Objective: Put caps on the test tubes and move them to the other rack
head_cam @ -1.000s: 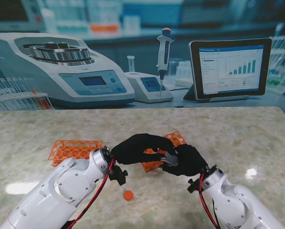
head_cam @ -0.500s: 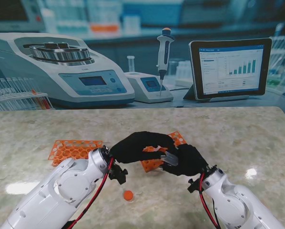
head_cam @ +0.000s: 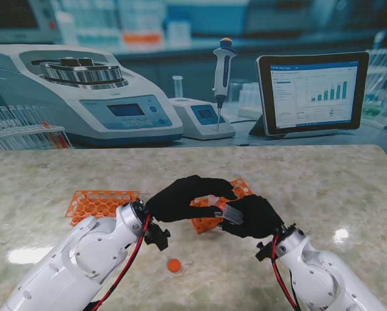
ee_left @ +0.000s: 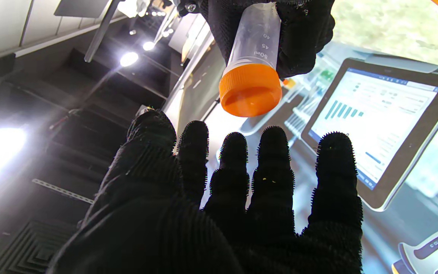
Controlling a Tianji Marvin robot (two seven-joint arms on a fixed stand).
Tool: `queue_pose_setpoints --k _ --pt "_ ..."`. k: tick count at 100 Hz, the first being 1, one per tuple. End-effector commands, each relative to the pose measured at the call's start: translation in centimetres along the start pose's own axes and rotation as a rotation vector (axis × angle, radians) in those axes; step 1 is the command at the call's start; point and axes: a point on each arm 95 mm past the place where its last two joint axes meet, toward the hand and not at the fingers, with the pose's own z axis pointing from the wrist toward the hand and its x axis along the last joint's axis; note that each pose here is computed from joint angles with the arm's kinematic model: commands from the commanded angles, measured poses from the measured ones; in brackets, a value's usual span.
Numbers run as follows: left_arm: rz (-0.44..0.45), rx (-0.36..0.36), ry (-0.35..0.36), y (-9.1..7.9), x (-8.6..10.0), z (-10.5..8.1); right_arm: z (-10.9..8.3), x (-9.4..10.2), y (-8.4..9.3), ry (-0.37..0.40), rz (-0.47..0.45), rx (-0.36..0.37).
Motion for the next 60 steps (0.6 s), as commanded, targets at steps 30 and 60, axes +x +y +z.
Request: queue_pose_setpoints --k 30,60 --pt "0.008 -0.001 -0.030 -0.2 -0.4 -1.1 -0.2 0.1 -0.2 -0.006 0.004 0.000" --pt "0.009 -0.007 -0.062 0.0 -1.2 -1.9 -0.2 0.0 -0.2 -0.007 0.001 0.000"
